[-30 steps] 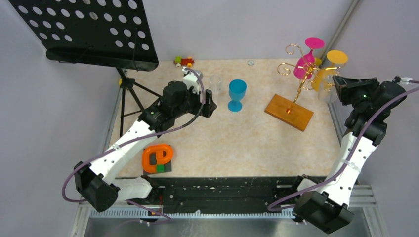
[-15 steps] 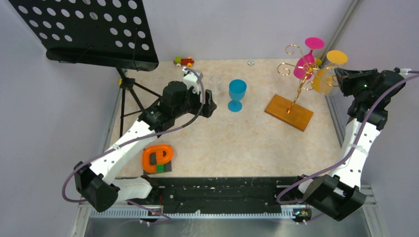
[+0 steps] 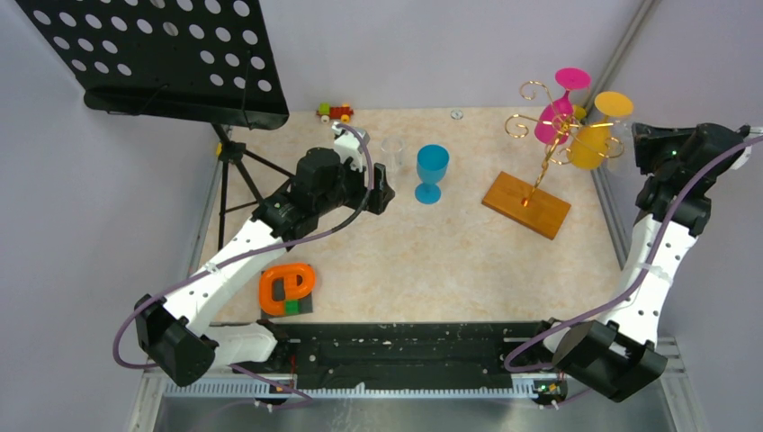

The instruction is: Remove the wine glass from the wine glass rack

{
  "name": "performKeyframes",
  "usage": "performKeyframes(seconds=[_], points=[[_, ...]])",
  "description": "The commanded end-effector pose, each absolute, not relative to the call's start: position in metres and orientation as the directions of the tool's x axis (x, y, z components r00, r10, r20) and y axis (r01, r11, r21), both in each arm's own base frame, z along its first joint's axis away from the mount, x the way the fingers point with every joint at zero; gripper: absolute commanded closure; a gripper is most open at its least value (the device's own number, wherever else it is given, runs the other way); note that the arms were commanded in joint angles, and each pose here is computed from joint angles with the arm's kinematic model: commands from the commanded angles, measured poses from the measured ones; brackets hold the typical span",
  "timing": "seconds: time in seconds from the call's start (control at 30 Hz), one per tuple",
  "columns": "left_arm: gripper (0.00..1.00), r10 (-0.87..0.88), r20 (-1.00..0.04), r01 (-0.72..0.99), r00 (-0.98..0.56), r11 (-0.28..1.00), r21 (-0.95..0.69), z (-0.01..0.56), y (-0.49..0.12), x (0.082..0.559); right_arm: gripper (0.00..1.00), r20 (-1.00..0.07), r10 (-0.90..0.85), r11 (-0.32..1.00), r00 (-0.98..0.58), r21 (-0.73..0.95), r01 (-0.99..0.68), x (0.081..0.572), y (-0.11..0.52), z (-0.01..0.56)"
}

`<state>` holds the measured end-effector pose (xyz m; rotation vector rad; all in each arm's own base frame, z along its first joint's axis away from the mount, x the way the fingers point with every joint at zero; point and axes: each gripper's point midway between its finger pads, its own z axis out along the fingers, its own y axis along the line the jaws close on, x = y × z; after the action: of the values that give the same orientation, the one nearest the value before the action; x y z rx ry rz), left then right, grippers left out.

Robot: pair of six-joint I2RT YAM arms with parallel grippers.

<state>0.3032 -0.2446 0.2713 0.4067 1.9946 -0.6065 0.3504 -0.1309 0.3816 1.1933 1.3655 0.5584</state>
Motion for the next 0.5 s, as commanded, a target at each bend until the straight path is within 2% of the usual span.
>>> performKeyframes(seconds=[0.0, 0.23, 0.47], points=[[0.06, 0.000, -0.900, 0.518, -0.436, 0.818, -0.251, 0.286, -0.247, 0.311, 1.00, -0.570, 0.729, 0.499, 0.379, 0.822, 0.275, 0.316, -0.141, 0.457], [0.06, -0.010, -0.902, 0.528, -0.432, 0.808, -0.262, 0.293, -0.248, 0.308, 1.00, -0.628, 0.658, 0.551, 0.415, 0.777, 0.304, 0.286, -0.136, 0.481], [0.06, -0.040, -0.904, 0.558, -0.425, 0.775, -0.297, 0.308, -0.253, 0.300, 1.00, -0.630, 0.658, 0.619, 0.413, 0.764, 0.179, 0.262, -0.102, 0.528]])
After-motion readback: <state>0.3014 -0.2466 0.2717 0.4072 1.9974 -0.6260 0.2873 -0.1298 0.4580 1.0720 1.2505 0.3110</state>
